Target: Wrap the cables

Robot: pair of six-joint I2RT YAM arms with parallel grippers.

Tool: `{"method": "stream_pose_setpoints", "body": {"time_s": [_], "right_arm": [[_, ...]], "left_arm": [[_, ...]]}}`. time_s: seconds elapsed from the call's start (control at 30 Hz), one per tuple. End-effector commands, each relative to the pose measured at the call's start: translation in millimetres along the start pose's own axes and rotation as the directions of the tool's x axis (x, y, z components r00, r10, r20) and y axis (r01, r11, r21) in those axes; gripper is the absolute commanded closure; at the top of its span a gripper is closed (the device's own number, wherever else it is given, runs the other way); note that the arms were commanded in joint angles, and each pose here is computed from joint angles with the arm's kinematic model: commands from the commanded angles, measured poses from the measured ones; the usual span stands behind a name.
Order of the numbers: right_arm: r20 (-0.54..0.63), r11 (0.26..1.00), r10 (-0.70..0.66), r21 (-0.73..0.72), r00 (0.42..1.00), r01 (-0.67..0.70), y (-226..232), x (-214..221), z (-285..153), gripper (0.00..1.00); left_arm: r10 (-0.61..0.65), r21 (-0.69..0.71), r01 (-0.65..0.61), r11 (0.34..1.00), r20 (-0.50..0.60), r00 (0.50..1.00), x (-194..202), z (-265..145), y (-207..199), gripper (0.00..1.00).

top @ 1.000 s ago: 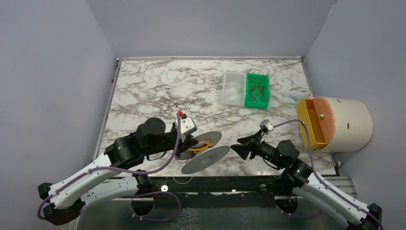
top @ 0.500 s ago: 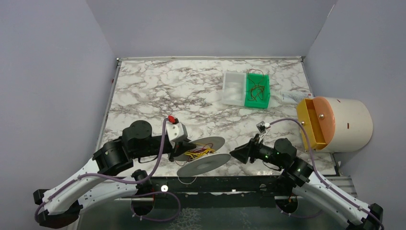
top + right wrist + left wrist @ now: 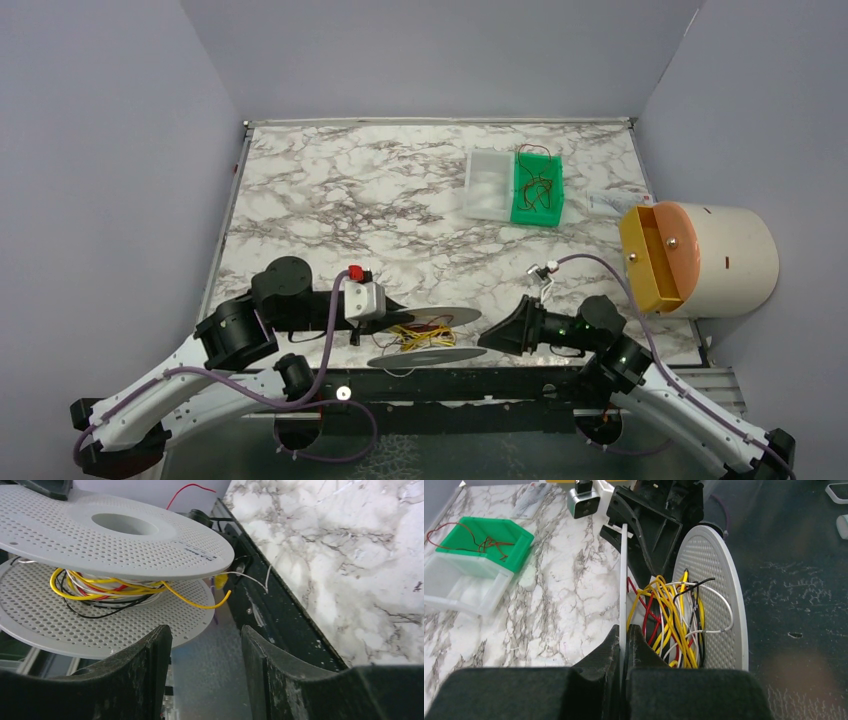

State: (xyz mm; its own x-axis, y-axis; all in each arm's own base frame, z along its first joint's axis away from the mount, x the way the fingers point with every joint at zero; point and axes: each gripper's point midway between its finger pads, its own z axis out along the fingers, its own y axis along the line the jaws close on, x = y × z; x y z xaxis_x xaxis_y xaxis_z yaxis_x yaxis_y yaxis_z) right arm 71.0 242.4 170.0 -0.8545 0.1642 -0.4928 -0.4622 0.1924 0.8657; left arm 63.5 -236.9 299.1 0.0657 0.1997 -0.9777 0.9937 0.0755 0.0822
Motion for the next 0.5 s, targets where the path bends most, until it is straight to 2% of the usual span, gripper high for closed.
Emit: {"method": "stream_pose_setpoints", "body": {"time_s": [0.0,0.33,0.47], "right_arm": [[-0.008,0.989,0.068,-0.131,0.998,-0.069,25.6,0.5,-3.4,0.41],[-0.003,0.972,0.105,-0.213,0.995,-0.103,34.0,-0.7,-2.1,0.41],[0.01,0.968,0.114,-0.224,0.993,-0.109,32.8,-0.6,-3.2,0.5]], "left_arm": [[0.118,0.053,-0.129,0.99,0.179,0.977,-44.1,0.5,-8.0,1.0],[0.106,0.101,-0.127,0.987,0.192,0.976,-52.4,16.6,-7.7,1.0],[0.099,0.105,-0.122,0.987,0.197,0.975,-55.4,20.1,-6.6,1.0]]}}
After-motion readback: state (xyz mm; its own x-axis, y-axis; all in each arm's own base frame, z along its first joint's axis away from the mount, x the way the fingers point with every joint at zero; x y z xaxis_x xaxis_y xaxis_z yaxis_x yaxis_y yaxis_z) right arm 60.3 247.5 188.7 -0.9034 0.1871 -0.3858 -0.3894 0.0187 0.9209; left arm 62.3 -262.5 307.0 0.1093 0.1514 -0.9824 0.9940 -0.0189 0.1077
